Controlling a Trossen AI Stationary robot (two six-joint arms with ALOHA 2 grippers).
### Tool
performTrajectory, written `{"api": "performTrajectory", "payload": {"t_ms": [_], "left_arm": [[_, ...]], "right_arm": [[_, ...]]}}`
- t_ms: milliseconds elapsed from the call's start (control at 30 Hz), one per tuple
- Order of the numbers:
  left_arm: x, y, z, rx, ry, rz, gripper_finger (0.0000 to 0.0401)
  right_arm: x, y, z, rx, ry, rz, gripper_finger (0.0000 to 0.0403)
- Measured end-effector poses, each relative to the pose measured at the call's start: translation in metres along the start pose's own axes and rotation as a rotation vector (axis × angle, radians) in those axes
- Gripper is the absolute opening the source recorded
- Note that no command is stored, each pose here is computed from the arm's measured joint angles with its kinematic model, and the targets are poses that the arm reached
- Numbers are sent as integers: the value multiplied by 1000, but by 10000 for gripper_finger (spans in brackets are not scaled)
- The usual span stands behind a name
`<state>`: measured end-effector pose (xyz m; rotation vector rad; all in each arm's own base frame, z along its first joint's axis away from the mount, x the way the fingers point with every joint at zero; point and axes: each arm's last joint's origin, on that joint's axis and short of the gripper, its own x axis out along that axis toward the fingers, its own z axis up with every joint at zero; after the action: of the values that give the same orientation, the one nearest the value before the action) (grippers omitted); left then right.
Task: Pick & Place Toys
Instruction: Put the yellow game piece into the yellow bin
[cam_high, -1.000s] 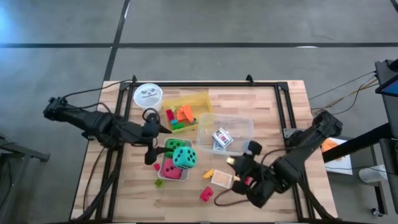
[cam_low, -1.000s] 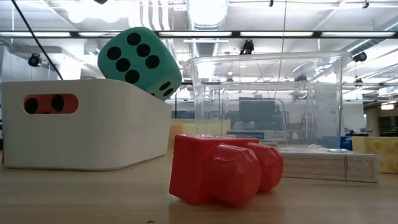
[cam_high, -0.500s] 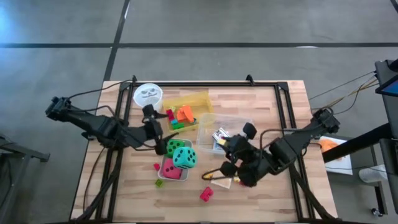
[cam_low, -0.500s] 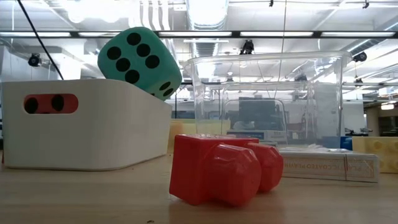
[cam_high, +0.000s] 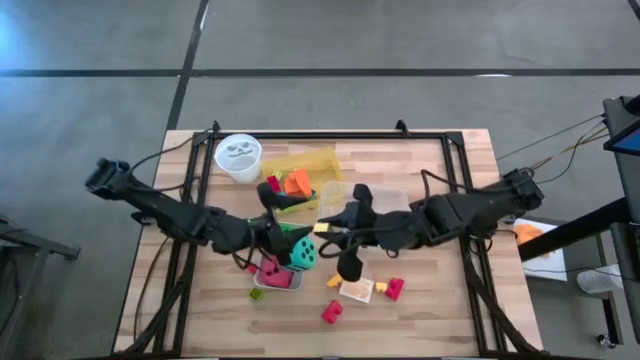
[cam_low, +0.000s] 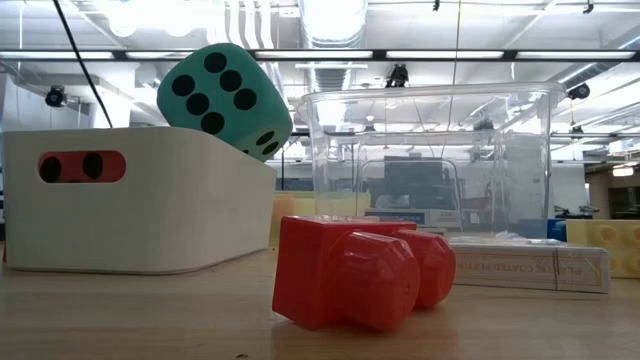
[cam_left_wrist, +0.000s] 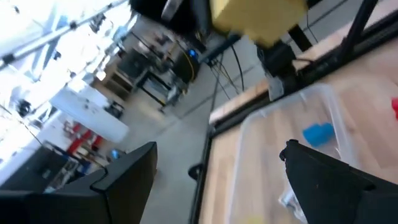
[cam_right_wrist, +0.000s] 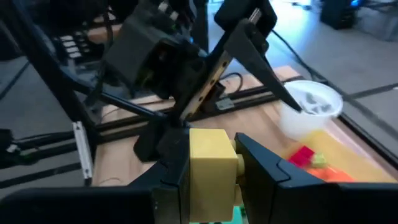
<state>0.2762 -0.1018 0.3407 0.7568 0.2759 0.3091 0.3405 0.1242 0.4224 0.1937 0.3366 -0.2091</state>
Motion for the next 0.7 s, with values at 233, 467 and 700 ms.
{"api": "performTrajectory", "payload": {"t_ms": [233, 467, 700], "left_arm": [[-1, 4, 11, -13, -95, 31, 337], [-2, 4, 15, -6, -187, -24, 337], [-3, 5, 19, 11, -262, -48, 337]], "right_arm": [[4, -3, 2, -15, -20, 11, 86], [7, -6, 5, -24, -37, 28, 86], [11, -8, 11, 1, -66, 106, 86]]}}
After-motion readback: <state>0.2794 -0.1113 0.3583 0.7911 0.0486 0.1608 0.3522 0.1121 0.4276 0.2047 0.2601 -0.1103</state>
